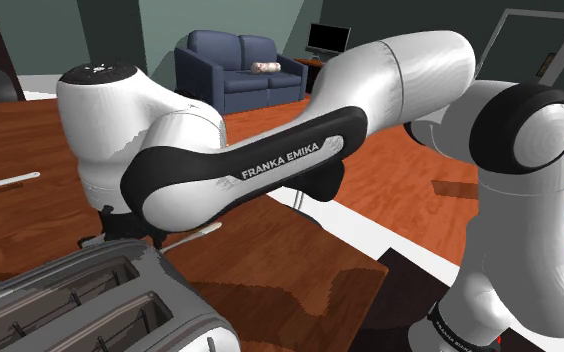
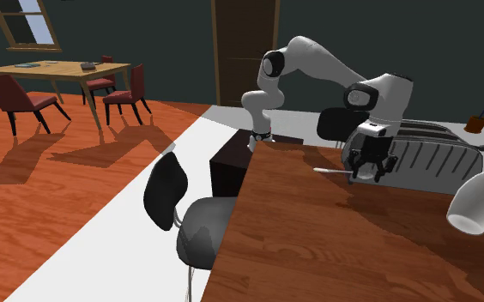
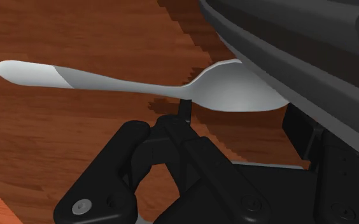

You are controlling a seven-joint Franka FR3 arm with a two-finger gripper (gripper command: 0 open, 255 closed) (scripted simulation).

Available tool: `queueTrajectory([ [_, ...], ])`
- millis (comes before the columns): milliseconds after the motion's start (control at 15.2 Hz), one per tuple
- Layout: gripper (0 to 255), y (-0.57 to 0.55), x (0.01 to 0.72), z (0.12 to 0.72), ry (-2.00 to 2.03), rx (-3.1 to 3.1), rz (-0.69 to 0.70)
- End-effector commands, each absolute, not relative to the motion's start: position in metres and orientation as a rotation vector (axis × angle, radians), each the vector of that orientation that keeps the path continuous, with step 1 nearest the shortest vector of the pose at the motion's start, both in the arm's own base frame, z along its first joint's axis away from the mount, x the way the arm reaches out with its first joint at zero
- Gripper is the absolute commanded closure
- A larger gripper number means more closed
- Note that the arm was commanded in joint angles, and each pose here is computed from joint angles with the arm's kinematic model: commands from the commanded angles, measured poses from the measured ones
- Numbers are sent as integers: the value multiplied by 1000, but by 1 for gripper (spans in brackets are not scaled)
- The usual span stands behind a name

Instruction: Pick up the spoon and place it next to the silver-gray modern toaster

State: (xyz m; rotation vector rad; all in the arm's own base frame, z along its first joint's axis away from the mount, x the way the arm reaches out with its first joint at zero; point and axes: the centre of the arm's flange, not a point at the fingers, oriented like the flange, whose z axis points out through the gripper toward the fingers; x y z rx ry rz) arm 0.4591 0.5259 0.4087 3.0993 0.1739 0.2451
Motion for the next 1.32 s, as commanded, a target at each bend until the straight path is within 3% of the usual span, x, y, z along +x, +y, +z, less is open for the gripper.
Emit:
queueTrajectory([
  [0,255,527,459,397,174,3100,245],
  [660,255,527,459,345,174,3100,245],
  [1122,255,527,459,345,174,3100,245],
  [1188,0,525,462,347,174,3100,245],
  [1254,0,523,462,346,175,3100,245],
])
